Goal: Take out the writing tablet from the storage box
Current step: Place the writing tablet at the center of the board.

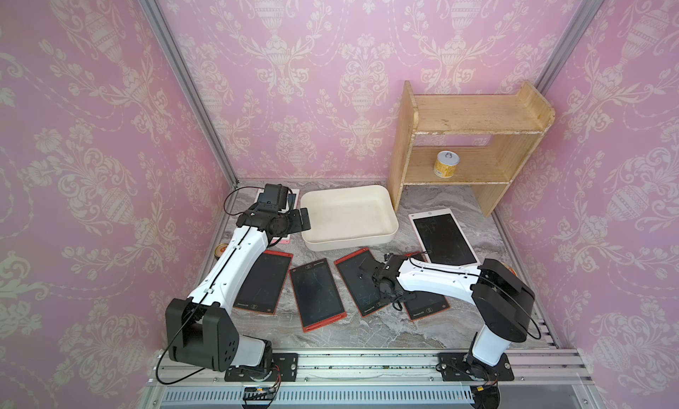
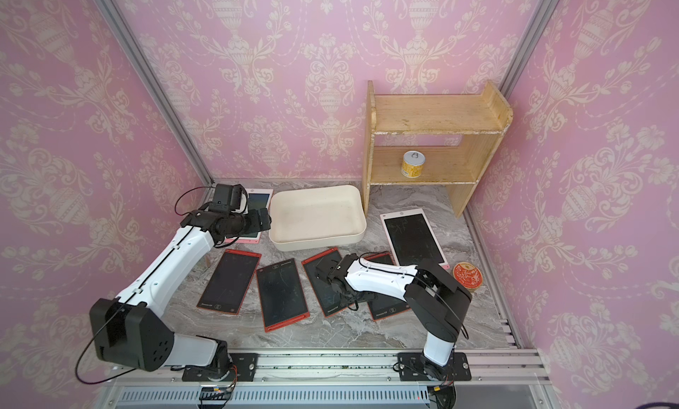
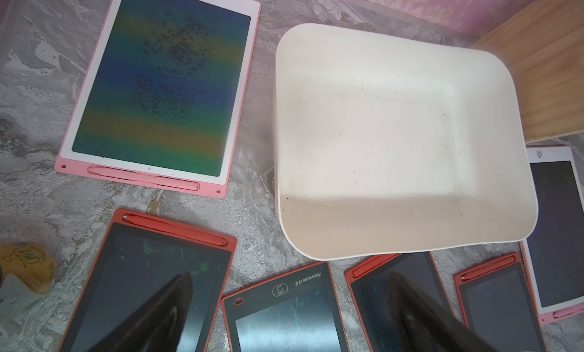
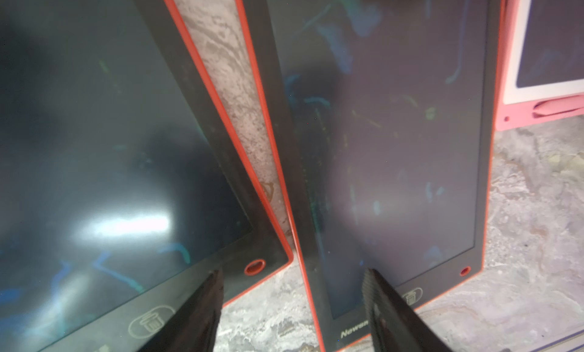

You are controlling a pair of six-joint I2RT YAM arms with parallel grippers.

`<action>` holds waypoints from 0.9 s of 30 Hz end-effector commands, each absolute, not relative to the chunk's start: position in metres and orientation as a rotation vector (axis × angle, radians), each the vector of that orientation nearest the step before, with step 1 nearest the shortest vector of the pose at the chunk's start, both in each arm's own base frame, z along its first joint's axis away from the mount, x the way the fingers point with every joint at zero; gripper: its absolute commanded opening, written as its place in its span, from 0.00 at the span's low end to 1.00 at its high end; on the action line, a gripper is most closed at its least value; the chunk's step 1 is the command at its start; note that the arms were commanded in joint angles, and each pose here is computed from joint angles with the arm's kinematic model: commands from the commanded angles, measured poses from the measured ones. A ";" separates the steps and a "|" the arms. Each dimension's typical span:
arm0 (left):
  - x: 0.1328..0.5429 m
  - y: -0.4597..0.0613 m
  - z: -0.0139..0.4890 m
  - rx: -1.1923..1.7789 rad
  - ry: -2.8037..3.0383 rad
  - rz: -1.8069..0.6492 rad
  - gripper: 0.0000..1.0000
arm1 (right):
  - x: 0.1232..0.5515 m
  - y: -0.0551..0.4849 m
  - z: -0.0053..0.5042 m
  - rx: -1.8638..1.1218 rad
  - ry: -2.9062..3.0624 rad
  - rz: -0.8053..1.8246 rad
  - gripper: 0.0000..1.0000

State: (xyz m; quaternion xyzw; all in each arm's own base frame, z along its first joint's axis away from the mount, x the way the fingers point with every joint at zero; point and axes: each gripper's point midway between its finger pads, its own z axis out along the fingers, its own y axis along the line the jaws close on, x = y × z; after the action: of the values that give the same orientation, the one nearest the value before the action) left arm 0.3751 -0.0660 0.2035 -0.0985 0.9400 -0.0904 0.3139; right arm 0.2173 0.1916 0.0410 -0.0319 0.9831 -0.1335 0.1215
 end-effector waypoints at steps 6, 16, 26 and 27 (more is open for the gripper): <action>0.372 -0.060 0.203 -0.272 2.488 -0.205 0.99 | 0.244 0.171 0.058 -0.203 2.811 -0.418 0.71; 0.374 -0.059 0.205 -0.270 2.490 -0.195 0.99 | 0.262 0.169 0.041 -0.340 2.801 -0.424 0.70; 0.375 -0.059 0.203 -0.272 2.497 -0.188 0.99 | 0.266 0.170 0.023 -0.417 2.806 -0.456 0.70; 0.375 -0.058 0.203 -0.273 2.498 -0.186 0.99 | 0.266 0.170 0.022 -0.421 2.807 -0.459 0.70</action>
State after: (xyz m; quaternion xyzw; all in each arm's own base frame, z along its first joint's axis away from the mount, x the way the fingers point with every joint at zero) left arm 0.3751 -0.0658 0.2032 -0.0987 0.9402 -0.0898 0.3133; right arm 0.2666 0.1743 0.0294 -0.1303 0.9706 -0.1465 0.1393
